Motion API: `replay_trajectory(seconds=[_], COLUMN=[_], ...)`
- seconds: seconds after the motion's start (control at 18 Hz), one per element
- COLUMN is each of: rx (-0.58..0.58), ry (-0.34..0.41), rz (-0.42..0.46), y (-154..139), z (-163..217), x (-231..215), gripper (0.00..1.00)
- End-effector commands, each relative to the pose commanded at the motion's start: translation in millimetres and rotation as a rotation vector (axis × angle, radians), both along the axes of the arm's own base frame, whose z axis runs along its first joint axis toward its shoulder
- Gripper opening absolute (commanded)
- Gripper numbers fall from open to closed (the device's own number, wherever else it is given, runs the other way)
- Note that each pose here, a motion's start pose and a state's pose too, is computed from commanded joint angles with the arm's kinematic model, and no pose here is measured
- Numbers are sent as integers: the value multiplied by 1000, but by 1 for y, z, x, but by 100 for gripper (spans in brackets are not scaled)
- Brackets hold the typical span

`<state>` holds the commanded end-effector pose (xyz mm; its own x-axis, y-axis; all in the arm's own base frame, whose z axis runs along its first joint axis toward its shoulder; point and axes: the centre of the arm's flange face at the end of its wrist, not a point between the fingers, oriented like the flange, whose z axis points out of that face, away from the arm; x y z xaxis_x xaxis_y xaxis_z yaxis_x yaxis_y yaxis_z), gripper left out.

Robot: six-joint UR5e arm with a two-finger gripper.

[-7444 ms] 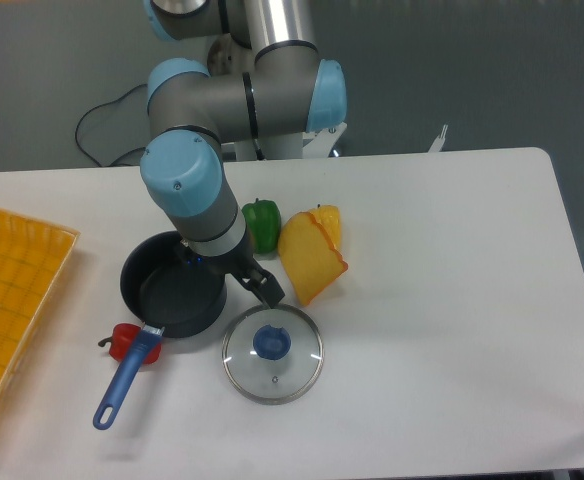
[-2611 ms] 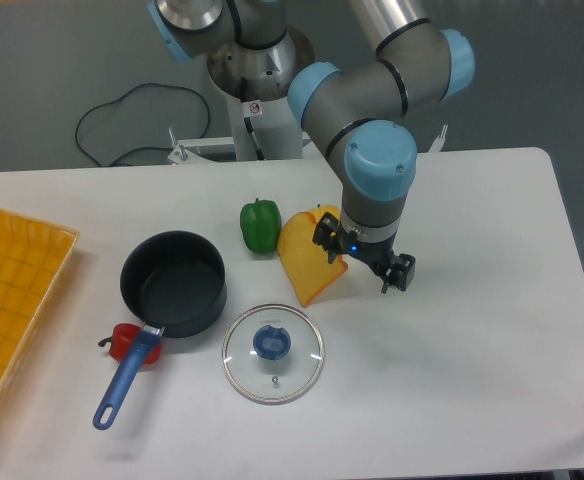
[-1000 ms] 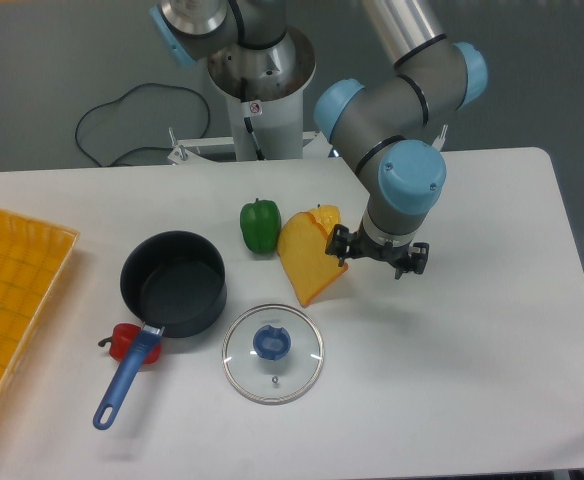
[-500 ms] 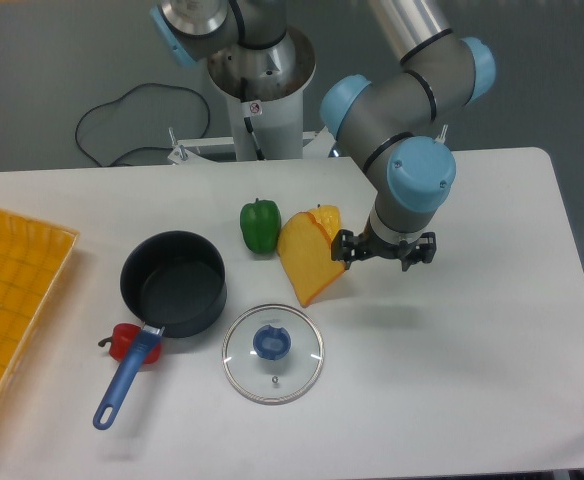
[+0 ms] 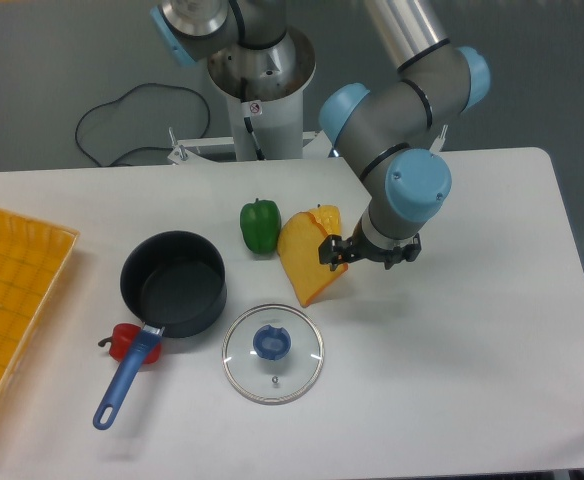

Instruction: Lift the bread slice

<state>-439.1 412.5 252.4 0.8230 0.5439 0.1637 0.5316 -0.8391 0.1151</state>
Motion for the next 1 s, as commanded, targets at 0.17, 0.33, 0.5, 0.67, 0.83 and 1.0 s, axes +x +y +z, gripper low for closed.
replay_trajectory(seconds=[0.17,0.33,0.5,0.67,0.83,1.0], rx=[-8,-12,-20,-14,-13,-19], ry=[-2,-9,-19,-29,-42,-55], rz=[-3,3,5,9,13,13], y=[0,-3,-3,-5,-5,-5], z=[-1,-5,-11,-12,-14,-14], x=[1,0,-1,-2,0,2], gripper=[100,100,100,100,100,100])
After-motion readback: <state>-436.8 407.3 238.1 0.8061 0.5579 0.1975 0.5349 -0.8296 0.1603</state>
